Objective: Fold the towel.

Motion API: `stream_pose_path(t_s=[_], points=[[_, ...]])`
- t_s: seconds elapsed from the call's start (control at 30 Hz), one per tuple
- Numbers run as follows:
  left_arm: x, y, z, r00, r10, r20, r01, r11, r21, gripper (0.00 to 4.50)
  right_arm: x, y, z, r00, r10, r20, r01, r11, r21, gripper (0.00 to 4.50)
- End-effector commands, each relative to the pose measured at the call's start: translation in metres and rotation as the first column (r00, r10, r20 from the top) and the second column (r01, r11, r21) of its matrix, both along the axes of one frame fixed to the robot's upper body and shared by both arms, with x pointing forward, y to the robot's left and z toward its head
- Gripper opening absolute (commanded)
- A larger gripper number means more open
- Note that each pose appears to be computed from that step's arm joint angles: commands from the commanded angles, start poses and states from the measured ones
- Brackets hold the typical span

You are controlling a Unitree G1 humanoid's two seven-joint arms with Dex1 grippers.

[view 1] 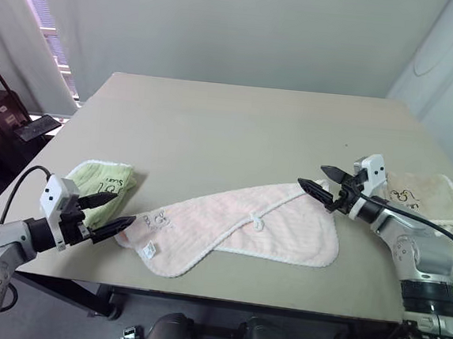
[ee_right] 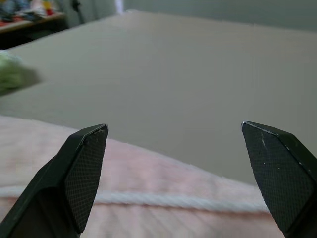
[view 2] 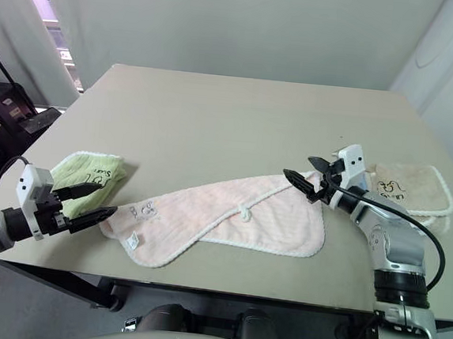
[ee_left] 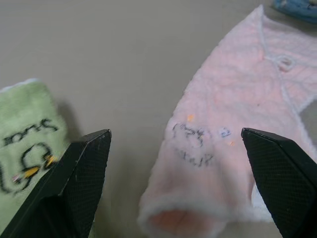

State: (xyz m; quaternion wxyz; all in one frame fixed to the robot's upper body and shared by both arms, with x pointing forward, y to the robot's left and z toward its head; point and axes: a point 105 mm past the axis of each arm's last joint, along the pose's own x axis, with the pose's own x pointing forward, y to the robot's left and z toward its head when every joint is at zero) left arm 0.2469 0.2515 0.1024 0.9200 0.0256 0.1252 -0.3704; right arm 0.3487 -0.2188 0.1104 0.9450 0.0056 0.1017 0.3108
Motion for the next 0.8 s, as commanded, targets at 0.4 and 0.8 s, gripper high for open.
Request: stream_pose_path(t_s=[0.4, 0.8], points=[[0.006, -0.015, 0.006, 0.998, -0.019, 0.056, 0.019, 1.000, 0.003, 4.44, 0.038, -0.046, -0.019, 0.975, -0.159, -0.153, 0.137, 0.980, -0.145, 4.50], [-0.002, -0.015, 0.001, 0.999, 0.014, 0.052, -0.014, 1.000, 0.000, 4.44, 0.060, -0.030, -0.030, 0.981, -0.145, -0.130, 0.109, 0.962, -0.250, 4.50]])
